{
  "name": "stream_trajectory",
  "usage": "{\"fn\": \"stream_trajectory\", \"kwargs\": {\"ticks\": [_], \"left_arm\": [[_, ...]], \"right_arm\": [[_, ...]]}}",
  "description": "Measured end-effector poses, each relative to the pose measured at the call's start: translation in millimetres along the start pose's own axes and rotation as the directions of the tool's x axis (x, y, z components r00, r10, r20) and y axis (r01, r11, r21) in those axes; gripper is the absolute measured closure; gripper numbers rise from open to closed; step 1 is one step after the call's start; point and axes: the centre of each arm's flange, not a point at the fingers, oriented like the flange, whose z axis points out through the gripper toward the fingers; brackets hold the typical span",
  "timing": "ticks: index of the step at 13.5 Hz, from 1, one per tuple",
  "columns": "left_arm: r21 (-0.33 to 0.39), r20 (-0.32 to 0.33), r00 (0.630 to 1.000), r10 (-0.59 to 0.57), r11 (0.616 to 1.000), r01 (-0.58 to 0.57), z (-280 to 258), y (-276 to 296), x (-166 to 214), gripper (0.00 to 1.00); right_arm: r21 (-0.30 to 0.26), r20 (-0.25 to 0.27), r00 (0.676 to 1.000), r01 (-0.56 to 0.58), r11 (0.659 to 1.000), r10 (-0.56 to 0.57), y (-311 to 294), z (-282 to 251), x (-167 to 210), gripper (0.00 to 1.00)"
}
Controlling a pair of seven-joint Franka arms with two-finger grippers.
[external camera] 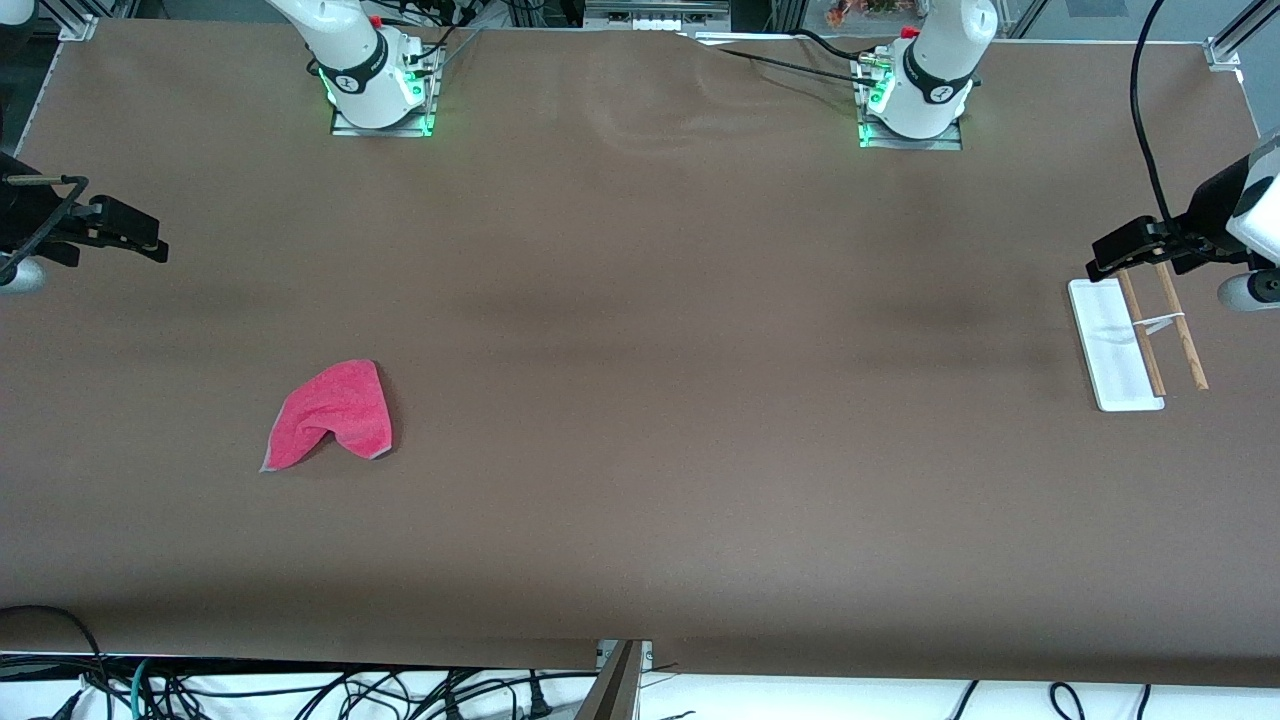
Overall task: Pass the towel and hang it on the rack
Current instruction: 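Reach the right gripper down over the pink towel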
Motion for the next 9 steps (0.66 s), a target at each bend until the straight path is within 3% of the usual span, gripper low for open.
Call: {"fn": "stream_trajectory", "kwargs": {"ticks": [4, 9], "left_arm": [[0.000, 0.000, 1.000, 0.000, 1.000, 0.000, 0, 0, 0, 0.00], [0.000, 0.001, 1.000, 0.000, 1.000, 0.000, 0, 0, 0, 0.00]], "right_arm": [[-0.001, 0.003, 1.000, 0.002, 1.000, -0.002, 0, 25, 20, 0.00], [0.000, 0.031, 0.999, 0.020, 1.000, -0.019, -7, 95, 64, 0.00]]}}
